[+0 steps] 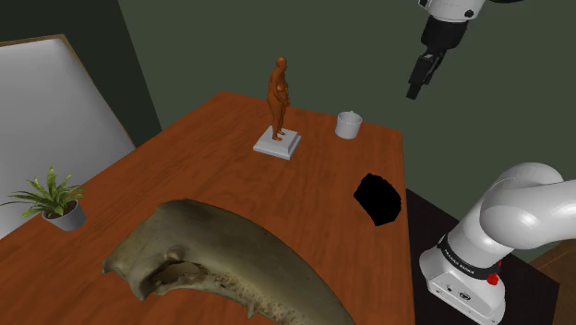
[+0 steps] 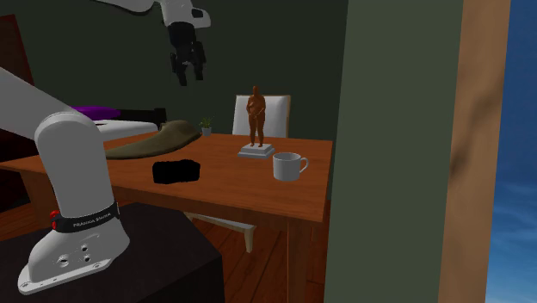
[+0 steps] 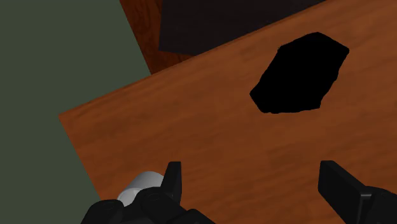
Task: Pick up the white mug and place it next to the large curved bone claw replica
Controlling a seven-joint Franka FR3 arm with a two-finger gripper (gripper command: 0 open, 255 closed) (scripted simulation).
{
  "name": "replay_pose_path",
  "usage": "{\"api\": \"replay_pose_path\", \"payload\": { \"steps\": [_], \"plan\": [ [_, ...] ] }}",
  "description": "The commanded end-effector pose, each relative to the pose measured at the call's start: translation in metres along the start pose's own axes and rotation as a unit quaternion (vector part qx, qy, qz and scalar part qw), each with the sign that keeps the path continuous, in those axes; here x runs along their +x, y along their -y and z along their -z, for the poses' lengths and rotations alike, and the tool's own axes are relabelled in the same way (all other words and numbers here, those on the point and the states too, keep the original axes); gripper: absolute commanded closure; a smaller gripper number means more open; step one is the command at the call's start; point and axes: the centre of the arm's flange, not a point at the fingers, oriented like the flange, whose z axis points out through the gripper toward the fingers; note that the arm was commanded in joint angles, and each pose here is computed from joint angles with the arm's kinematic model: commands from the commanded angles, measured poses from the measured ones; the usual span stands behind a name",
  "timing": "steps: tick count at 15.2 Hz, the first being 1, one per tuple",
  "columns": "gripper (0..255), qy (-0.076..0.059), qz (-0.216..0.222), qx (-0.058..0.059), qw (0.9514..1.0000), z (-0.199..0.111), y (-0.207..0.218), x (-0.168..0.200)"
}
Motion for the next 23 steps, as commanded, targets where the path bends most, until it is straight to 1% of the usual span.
{"api": "replay_pose_path", "payload": {
  "steps": [1, 23],
  "plan": [
    [0, 0.000, 0.000, 0.000, 1.0000, 0.000, 0.000, 0.000],
    [0, -0.006, -0.038, 0.034, 0.9987, -0.207, -0.104, 0.179]
  ]
}}
